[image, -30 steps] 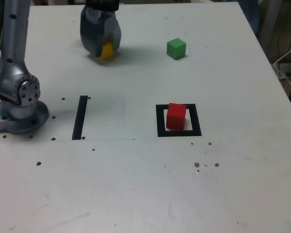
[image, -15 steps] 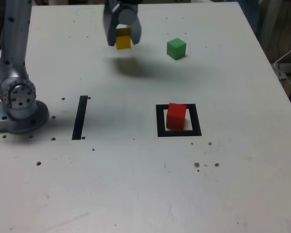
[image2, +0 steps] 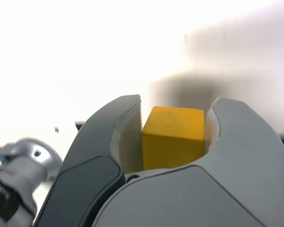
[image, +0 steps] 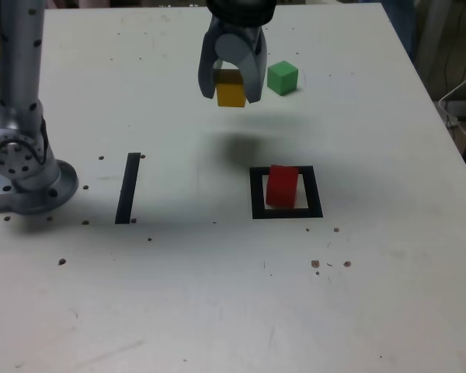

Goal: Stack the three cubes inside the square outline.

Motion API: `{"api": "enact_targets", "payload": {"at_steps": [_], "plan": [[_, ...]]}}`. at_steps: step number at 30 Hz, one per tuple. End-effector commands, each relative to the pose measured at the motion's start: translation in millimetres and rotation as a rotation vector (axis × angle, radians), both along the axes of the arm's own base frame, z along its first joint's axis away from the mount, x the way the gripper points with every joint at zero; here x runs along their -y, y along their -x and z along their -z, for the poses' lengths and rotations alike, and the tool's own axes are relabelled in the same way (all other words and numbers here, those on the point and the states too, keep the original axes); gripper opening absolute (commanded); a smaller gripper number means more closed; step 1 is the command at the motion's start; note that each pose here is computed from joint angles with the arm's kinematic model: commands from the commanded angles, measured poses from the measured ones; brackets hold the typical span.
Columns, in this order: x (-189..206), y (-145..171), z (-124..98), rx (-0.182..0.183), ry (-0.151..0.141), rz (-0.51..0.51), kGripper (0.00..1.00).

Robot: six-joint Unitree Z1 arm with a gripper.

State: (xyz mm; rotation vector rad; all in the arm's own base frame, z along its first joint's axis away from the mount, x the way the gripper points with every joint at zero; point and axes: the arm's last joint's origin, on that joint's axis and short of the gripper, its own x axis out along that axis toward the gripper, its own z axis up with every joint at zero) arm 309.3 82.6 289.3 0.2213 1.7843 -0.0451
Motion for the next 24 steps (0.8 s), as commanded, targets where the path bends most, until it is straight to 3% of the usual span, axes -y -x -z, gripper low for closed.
{"api": "enact_targets", "payload": {"at_steps": [1, 6, 12, 18, 24], "plan": [[17, -1, -10, 0.006, 0.007, 0.034, 0.03], [40, -12, -17, 0.002, 0.018, 0.075, 0.03], [57, -26, -19, 0.025, 0.032, 0.083, 0.03], [71, -37, -20, 0.043, 0.021, 0.052, 0.03], [85, -41, -14, 0.040, 0.001, -0.015, 0.03]]}}
